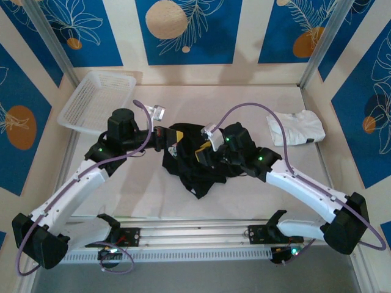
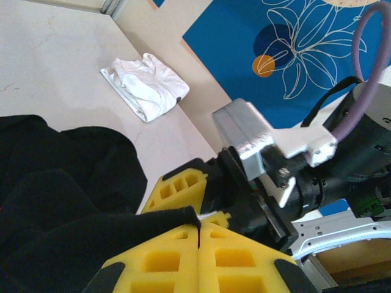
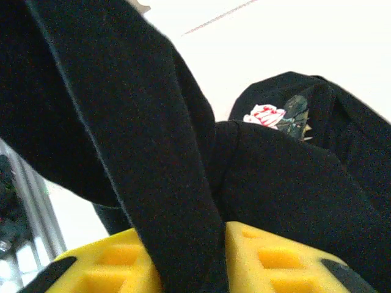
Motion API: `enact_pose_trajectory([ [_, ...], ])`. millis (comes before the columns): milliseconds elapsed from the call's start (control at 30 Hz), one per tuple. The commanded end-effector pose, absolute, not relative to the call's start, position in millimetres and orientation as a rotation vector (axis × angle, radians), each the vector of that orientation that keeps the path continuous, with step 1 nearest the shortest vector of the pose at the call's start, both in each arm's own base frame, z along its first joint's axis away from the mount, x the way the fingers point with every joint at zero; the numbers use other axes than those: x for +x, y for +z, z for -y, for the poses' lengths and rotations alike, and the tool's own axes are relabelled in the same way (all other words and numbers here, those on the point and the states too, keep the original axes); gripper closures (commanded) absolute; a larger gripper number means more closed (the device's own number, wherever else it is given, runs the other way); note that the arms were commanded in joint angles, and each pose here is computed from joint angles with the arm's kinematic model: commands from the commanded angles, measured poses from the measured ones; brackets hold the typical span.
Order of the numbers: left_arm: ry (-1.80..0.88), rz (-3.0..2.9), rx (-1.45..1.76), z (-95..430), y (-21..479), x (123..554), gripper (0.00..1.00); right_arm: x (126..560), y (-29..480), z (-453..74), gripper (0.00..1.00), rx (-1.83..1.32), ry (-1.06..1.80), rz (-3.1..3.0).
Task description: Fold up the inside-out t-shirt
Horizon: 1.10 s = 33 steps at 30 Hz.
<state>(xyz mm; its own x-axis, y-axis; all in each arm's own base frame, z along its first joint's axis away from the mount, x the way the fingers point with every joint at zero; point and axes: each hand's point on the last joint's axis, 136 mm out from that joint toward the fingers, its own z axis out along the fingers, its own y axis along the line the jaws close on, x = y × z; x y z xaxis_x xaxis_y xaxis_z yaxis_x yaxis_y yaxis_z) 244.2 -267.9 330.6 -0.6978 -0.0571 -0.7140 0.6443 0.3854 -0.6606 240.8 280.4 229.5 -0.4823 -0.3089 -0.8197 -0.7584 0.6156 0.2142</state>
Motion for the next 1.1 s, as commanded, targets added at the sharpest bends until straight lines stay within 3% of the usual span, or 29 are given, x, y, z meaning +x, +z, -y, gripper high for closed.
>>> enact_pose_trajectory([
  [0,-1.322,-1.96,0.534,268.9,338.8,243.4,1.0,245.1,252.7,-282.7,0.82,-0.823,0.752,-1.992],
  [133,-1.13,-2.079,0.433,254.6,311.5,265.1,1.0,242.4,282.1,-283.6,0.95,-0.75,0.896,-1.941],
  [400,-0.89,-2.184,0.281,222.9,271.6,285.3,1.0,256.1,302.4,-303.8,1.0,-0.62,1.047,-1.97],
  [800,-0.964,-2.254,0.232,217.6,233.7,257.4,0.66,273.6,284.2,-338.2,1.0,-0.597,1.074,-2.045],
  [1067,-0.658,-2.354,0.146,176.6,195.5,259.0,0.43,275.1,283.7,-337.2,1.0,-0.601,1.057,-2.048],
])
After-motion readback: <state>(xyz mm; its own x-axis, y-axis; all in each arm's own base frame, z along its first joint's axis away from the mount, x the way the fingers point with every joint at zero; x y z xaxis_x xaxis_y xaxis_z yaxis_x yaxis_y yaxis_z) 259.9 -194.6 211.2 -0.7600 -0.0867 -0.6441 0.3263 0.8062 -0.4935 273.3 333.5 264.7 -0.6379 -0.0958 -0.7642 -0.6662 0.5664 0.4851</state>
